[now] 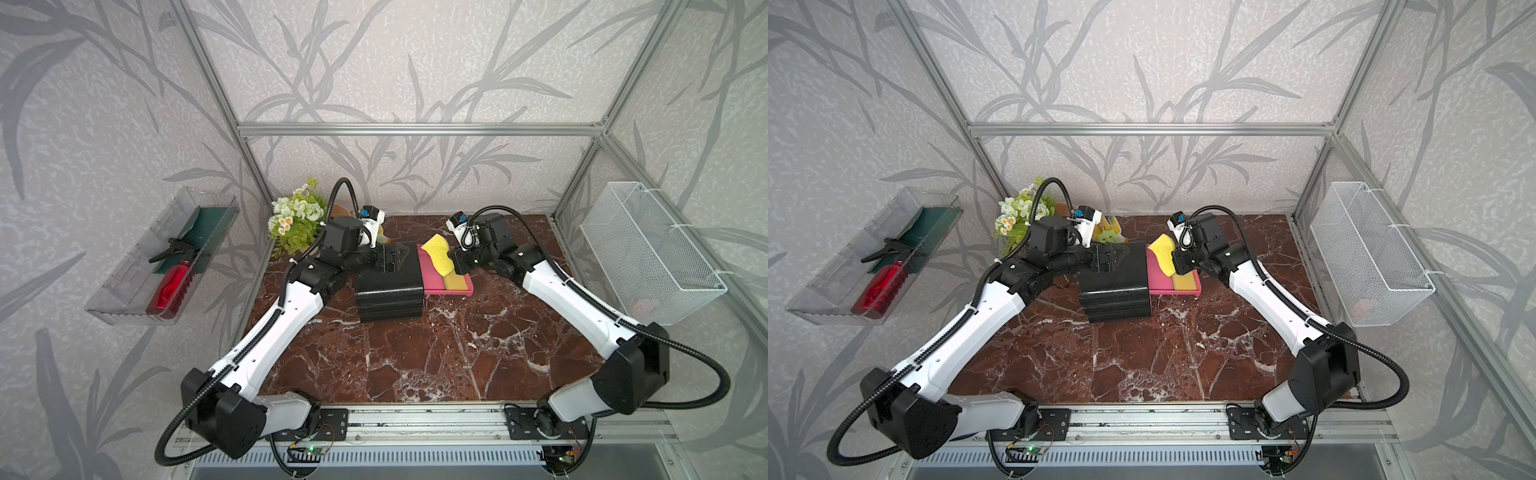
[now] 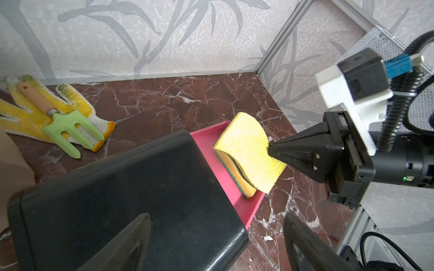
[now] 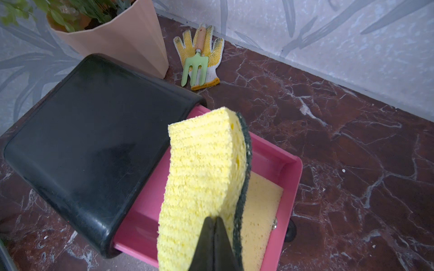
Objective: Take the sponge out of the drawer
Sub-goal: Pick up the sponge from the drawer.
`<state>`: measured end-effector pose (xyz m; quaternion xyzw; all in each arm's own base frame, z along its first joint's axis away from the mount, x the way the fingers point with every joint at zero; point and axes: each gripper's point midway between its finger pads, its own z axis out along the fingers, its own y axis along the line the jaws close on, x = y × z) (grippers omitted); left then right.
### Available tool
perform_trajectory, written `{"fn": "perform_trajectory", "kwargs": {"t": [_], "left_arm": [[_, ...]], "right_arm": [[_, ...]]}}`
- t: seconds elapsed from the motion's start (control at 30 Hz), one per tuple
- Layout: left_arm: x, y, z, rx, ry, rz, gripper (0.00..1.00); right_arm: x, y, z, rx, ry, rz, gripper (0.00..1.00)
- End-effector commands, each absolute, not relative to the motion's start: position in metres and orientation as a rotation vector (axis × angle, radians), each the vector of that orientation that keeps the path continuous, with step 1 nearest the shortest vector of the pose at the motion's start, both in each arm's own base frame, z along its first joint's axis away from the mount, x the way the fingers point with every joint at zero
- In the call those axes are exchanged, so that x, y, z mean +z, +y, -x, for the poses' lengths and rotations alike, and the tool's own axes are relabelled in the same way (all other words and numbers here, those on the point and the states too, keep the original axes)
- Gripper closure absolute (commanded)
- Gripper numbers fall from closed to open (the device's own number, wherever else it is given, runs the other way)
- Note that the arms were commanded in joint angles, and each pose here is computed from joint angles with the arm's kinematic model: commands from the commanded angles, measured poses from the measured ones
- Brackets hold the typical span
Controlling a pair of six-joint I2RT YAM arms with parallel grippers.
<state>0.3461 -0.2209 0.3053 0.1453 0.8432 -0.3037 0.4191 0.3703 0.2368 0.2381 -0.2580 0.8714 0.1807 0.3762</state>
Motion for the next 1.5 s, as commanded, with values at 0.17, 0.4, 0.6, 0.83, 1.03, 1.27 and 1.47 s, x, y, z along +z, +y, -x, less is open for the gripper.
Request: {"fn": "perform_trajectory", "kwargs": {"t": [0.17,0.4,0.6,0.83,1.03,1.27,1.47], "left_arm": [[0.297,-0.249,-0.340,-0.861,2.176,-0.605,0.21],[0.291,-0.260,-0.340,-0.896,2.192,-0.662,0.28],[0.277,-0.263,-0.336,-0.922,2.218,-0.684,0.40],[0.270,-0.263,-0.334,-0.930,2.230,-0.681,0.68],[0.270,-0.261,-0.334,-0.938,2.235,-0.631,1.00],[0.293,-0.257,-0.325,-1.007,2.138,-0.444,1.00],[0.300,-0.259,-0.303,-1.019,2.092,-0.262,1.00]], "right_arm": [[0.278,0.256,-0.332,0.662,2.077,0.901,1.00],[0.288,0.271,-0.314,0.788,1.979,1.042,1.00],[0.285,0.279,-0.316,0.833,1.972,1.065,1.00],[0.282,0.285,-0.323,0.853,1.981,1.066,1.00],[0.288,0.278,-0.332,0.782,1.985,1.019,0.93],[0.319,0.265,-0.337,0.746,1.919,0.876,0.72],[0.324,0.231,-0.346,0.636,1.962,0.603,0.61]]}}
